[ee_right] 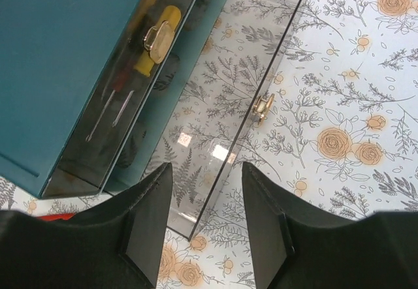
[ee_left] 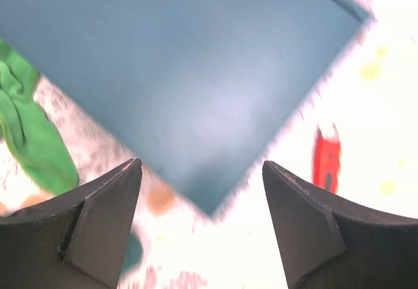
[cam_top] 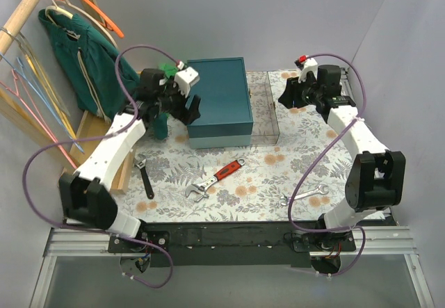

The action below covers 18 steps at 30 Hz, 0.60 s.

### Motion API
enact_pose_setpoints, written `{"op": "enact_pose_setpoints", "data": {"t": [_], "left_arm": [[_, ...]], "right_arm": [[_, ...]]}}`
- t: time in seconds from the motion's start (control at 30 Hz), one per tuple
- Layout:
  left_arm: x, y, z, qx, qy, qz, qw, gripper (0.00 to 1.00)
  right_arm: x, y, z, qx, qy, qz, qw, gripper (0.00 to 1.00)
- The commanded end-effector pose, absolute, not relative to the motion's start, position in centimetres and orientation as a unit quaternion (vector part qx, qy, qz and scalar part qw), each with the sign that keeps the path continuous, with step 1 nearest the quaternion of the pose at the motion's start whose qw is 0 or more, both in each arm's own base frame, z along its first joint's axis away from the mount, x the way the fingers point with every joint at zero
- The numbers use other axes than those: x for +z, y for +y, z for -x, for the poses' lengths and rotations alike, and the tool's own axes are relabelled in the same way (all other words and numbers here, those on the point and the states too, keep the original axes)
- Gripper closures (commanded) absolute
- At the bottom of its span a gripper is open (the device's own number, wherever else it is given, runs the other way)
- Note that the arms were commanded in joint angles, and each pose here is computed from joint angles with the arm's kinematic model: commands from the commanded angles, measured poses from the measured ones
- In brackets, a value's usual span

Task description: Sort the tools into containers

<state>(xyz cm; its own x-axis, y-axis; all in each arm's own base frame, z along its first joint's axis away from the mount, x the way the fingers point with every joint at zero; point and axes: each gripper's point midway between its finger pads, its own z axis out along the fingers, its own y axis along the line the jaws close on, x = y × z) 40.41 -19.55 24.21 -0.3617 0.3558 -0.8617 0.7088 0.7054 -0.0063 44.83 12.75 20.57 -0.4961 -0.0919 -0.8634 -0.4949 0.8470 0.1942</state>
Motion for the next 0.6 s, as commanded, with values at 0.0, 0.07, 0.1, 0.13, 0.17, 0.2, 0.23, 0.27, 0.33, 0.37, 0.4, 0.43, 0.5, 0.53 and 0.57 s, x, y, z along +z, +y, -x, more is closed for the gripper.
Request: {"op": "enact_pose_setpoints", "data": {"t": [0.0, 0.07, 0.1, 0.13, 0.17, 0.2, 0.23, 0.27, 0.33, 0.37, 0.4, 0.43, 0.5, 0.53, 0.57], "left_arm": [[23.2, -17.2, -32.1, -0.182, 0.773, -0.442, 0.418, 0.25], [21.4, -16.5, -29.2, -0.188, 0.765, -0.468, 0.4, 0.25], [20.0, -16.0, -27.9, -0.184, 0.762, -0.49, 0.381, 0.25], [17.5, -15.4, -26.5, -0.184, 0.768, -0.501, 0.354, 0.25], [16.8, -15.1, -25.6, -0.182, 0.767, -0.508, 0.346, 0.25], [15.8, -14.7, -24.8, -0.181, 0.773, -0.512, 0.328, 0.26], [15.0, -14.4, -24.4, -0.175, 0.779, -0.512, 0.317, 0.27], [13.7, -14.1, -23.5, -0.174, 0.785, -0.513, 0.299, 0.27], [12.6, -13.9, -22.9, -0.166, 0.784, -0.52, 0.295, 0.28], [11.1, -13.4, -22.2, -0.154, 0.79, -0.523, 0.281, 0.28], [10.8, -13.5, -22.0, -0.15, 0.785, -0.529, 0.285, 0.27], [10.3, -13.5, -21.6, -0.147, 0.787, -0.531, 0.279, 0.27], [9.1, -13.8, -20.5, -0.146, 0.791, -0.533, 0.262, 0.27], [8.9, -14.1, -20.2, -0.152, 0.801, -0.518, 0.259, 0.27], [8.4, -14.3, -19.8, -0.146, 0.803, -0.52, 0.253, 0.27]], "right_arm": [[22.6, 13.0, -43.2, 0.217, 0.814, 0.207, 0.499, 0.45], [23.4, 13.0, -42.6, 0.212, 0.803, 0.226, 0.509, 0.45], [23.8, 13.1, -42.3, 0.212, 0.8, 0.233, 0.511, 0.44], [24.5, 13.1, -42.0, 0.209, 0.795, 0.239, 0.518, 0.44], [25.1, 13.2, -41.8, 0.21, 0.791, 0.243, 0.521, 0.44], [25.3, 13.3, -41.4, 0.212, 0.792, 0.243, 0.518, 0.44], [25.9, 13.5, -40.9, 0.216, 0.789, 0.247, 0.519, 0.44], [26.2, 14.1, -40.4, 0.225, 0.786, 0.255, 0.517, 0.43], [26.3, 14.7, -39.3, 0.227, 0.782, 0.275, 0.511, 0.43], [26.3, 15.5, -38.6, 0.228, 0.78, 0.289, 0.507, 0.43], [26.4, 15.9, -38.0, 0.223, 0.775, 0.303, 0.507, 0.43], [26.2, 16.3, -37.5, 0.222, 0.777, 0.312, 0.499, 0.42], [26.0, 17.6, -36.3, 0.219, 0.773, 0.331, 0.495, 0.41], [25.9, 17.8, -35.9, 0.217, 0.773, 0.334, 0.494, 0.41], [25.8, 18.2, -35.6, 0.215, 0.773, 0.336, 0.494, 0.41]]}}
